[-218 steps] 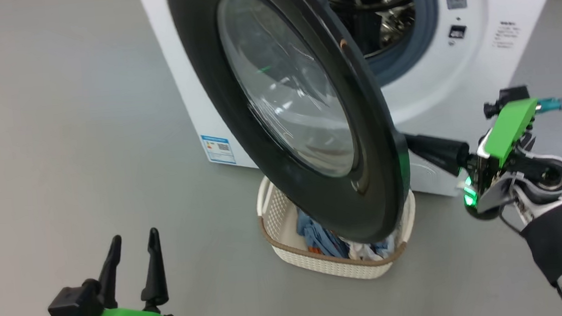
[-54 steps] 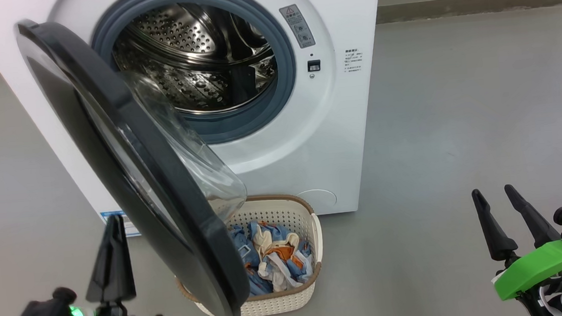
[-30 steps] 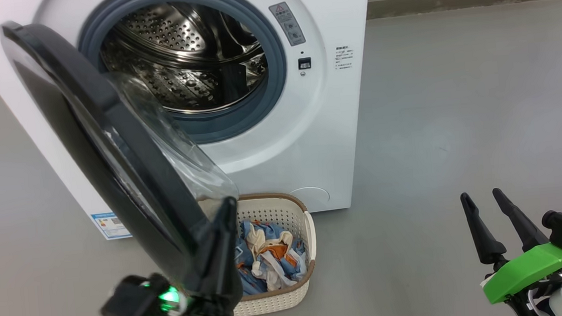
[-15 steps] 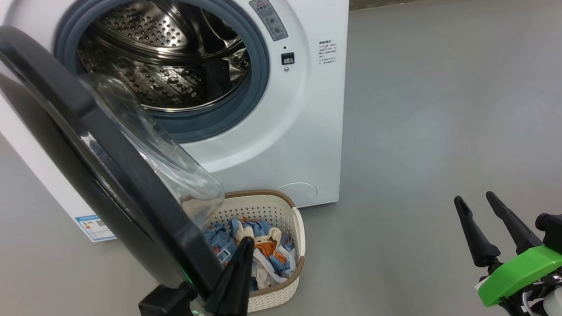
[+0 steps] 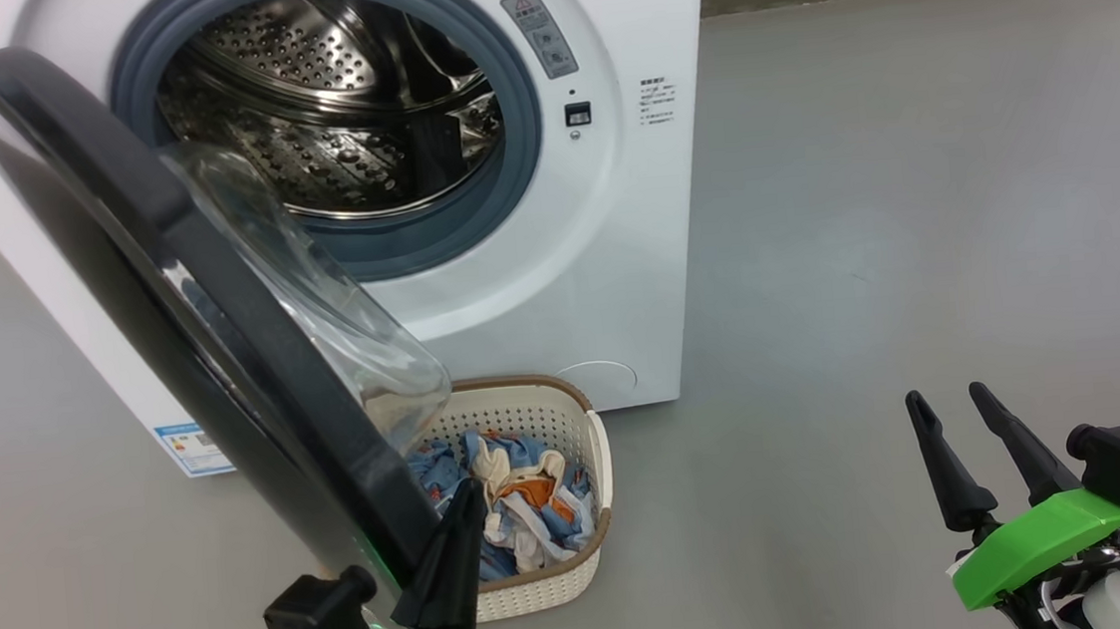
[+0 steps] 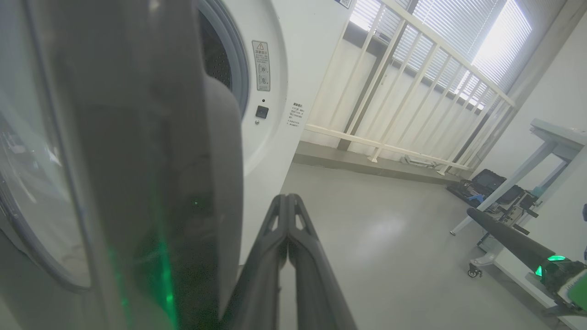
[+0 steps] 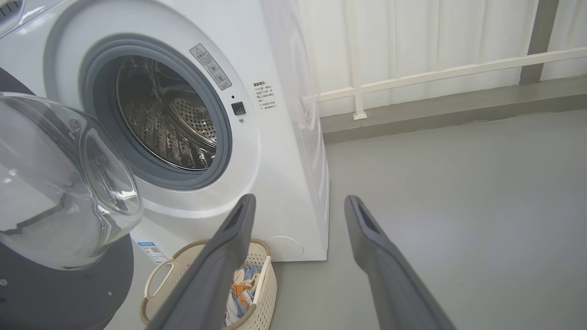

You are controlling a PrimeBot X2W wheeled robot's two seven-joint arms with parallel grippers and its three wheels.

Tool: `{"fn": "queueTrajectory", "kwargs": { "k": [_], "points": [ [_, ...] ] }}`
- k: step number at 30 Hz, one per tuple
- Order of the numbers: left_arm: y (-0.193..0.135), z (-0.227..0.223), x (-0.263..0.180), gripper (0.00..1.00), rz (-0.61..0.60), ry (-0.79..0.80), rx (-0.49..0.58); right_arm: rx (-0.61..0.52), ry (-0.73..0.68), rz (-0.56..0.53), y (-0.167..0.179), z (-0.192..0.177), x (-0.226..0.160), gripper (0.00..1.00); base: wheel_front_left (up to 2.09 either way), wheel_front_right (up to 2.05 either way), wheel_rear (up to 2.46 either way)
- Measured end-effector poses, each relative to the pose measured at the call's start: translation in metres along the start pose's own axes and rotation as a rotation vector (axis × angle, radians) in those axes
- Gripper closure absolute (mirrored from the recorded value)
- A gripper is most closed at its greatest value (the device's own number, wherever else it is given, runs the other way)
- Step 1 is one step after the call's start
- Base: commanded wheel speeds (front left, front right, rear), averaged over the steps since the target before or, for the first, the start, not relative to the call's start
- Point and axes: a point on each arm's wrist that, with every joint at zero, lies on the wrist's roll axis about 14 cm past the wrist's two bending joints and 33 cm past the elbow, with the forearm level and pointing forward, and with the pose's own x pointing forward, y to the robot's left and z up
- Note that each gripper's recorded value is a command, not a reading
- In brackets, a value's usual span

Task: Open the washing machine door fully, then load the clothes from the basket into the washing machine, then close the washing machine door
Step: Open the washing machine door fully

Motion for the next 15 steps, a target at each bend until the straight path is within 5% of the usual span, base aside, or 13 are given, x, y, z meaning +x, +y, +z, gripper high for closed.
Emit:
{"fn": "queueTrajectory", "kwargs": {
  "k": [15],
  "points": [
    [0.023, 0.013, -0.017, 1.0, 0.087, -0.048, -0.003, 0.009, 0.02, 0.077, 0.028, -0.008, 0.016, 0.0, 0.0, 0.0, 0.0]
  ]
}}
